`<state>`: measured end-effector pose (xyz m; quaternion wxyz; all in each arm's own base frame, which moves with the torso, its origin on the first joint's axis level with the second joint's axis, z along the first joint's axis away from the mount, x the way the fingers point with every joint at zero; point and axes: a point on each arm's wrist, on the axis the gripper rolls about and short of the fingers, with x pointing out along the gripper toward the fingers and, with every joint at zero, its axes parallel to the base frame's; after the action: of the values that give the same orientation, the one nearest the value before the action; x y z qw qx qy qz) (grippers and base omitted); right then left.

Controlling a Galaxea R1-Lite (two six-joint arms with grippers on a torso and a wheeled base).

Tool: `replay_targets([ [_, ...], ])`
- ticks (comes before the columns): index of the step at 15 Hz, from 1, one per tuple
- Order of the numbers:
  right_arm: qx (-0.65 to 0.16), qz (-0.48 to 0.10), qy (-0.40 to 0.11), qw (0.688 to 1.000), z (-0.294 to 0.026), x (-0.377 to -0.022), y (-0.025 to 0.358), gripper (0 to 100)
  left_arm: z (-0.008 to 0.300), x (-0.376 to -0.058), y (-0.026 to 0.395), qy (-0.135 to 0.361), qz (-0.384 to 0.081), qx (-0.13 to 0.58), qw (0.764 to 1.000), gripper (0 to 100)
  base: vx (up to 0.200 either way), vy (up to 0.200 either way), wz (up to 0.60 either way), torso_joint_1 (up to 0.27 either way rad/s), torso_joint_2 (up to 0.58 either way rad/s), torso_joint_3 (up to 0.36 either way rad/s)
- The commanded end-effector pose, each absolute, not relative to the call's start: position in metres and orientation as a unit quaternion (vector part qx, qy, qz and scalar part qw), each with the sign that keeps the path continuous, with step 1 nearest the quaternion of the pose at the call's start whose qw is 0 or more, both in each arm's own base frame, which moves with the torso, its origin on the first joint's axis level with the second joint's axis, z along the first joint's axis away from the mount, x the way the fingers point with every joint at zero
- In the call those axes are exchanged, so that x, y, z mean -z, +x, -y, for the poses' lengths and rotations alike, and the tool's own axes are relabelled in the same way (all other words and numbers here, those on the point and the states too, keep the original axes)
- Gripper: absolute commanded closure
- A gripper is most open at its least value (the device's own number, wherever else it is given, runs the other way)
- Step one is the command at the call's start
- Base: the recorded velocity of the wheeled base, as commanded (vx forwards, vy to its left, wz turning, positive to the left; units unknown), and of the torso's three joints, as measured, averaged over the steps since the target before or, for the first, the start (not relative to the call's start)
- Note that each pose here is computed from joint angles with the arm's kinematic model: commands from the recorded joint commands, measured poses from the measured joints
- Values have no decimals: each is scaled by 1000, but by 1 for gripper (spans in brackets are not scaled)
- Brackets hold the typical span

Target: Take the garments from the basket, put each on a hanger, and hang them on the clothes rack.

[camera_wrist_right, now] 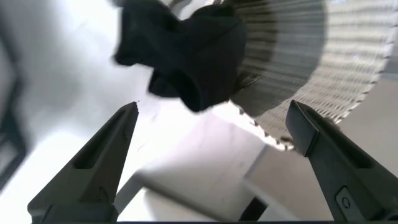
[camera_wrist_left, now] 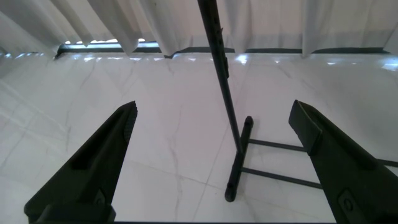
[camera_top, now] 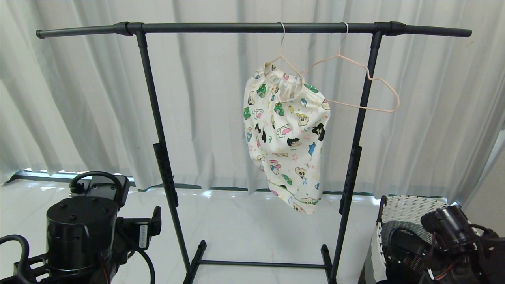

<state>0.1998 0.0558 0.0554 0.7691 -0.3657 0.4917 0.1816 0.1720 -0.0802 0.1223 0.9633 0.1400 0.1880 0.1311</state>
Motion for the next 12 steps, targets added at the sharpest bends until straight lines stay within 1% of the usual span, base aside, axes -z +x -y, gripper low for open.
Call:
replay_targets([
  [1,-167,-462,-339,802,-55,-84,215,0,80,-122,172,140,-188,-132,963,0,0,0,0,0,0,0],
  [4,-152,-498,-340,783,-45,-55,216,0,80,-124,171,138,-185,-132,964,0,0,0,0,0,0,0],
  [7,-142,-527,-351,761,-40,-41,202,0,80,-124,171,139,-186,-132,964,0,0,0,0,0,0,0],
  [12,-124,-533,-340,765,-33,-31,212,0,80,-123,171,139,-186,-131,964,0,0,0,0,0,0,0],
])
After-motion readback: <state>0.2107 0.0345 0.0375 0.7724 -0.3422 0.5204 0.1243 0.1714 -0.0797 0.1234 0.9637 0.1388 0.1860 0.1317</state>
